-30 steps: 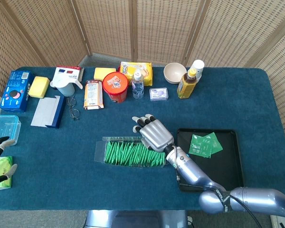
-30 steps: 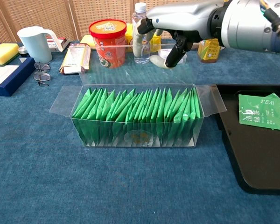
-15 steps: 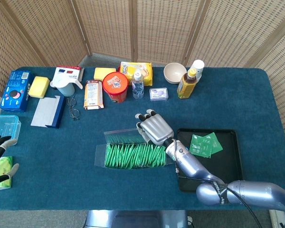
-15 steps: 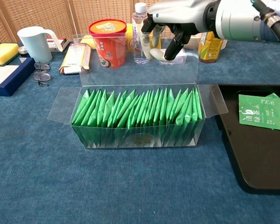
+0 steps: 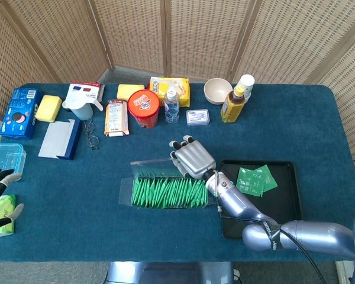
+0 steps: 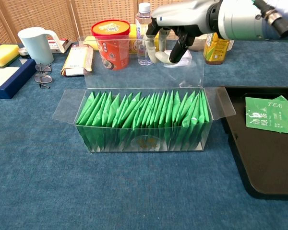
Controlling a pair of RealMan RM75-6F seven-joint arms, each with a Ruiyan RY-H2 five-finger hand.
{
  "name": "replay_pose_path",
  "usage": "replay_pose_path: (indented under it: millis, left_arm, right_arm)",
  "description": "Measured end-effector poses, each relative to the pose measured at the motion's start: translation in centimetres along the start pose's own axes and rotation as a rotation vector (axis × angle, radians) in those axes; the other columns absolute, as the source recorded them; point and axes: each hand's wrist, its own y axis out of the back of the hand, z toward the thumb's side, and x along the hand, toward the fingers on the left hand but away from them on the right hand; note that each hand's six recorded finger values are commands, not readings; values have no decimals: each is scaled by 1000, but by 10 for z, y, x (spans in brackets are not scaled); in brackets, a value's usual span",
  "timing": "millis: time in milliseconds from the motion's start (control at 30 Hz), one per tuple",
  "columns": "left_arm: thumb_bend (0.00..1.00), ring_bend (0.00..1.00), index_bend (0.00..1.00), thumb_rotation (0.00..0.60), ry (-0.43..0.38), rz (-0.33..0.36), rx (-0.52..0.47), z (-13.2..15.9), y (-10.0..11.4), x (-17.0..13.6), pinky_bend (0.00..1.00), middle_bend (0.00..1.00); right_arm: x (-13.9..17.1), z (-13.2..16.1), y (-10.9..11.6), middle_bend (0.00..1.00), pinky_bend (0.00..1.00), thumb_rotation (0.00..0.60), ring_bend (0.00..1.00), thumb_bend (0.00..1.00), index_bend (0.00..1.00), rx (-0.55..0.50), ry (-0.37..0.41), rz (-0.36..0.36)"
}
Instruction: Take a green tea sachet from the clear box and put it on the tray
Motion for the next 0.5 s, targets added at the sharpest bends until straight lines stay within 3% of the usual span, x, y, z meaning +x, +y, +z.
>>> replay_pose_path:
  millis: [200, 500]
  left_arm:
    - [266, 94, 194, 600, 8, -1, 0, -3, 0, -1, 247, 166]
    - [266, 94, 194, 600, 14, -6, -3, -6, -2, -1, 248, 166]
  right_arm:
    - [-7, -1, -1, 153, 174, 600, 272, 589, 254, 22, -9, -3]
    - [-19, -10, -2, 79, 173, 600, 173, 558, 150, 67, -47, -58]
